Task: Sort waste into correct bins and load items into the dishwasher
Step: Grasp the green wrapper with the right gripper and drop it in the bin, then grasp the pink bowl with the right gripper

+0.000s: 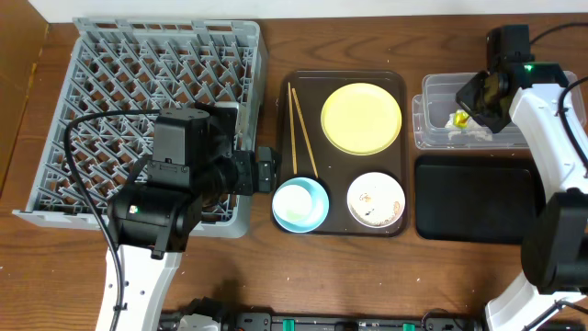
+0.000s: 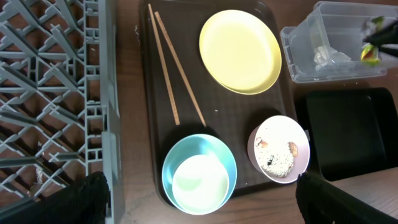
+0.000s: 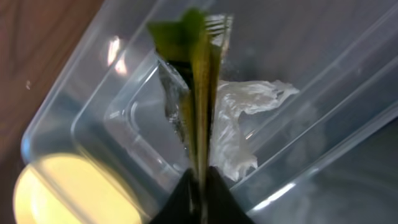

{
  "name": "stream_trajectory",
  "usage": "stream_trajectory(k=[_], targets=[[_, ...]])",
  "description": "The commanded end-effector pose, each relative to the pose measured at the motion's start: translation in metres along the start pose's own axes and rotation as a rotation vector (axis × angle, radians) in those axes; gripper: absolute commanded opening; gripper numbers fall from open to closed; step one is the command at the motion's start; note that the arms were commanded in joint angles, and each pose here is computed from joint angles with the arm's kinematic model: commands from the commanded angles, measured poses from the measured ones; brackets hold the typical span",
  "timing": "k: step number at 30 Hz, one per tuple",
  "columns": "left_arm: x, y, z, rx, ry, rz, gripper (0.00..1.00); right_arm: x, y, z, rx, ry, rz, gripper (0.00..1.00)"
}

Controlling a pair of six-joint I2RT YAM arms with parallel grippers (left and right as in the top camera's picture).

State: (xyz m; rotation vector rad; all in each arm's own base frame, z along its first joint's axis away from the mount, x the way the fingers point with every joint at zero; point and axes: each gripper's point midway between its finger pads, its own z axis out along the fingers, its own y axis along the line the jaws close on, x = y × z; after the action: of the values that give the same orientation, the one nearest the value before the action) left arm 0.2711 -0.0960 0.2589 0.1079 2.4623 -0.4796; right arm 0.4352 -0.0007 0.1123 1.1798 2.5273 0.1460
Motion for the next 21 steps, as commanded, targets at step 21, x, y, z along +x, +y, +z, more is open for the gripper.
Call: stream_trajectory(k=[21], targets=[[-0.005,-0.002,-0.005,0.006,-0.016,0.000,0.97,0.240,0.049,-0.081,-0.189,0.275,-1.106,0.41]])
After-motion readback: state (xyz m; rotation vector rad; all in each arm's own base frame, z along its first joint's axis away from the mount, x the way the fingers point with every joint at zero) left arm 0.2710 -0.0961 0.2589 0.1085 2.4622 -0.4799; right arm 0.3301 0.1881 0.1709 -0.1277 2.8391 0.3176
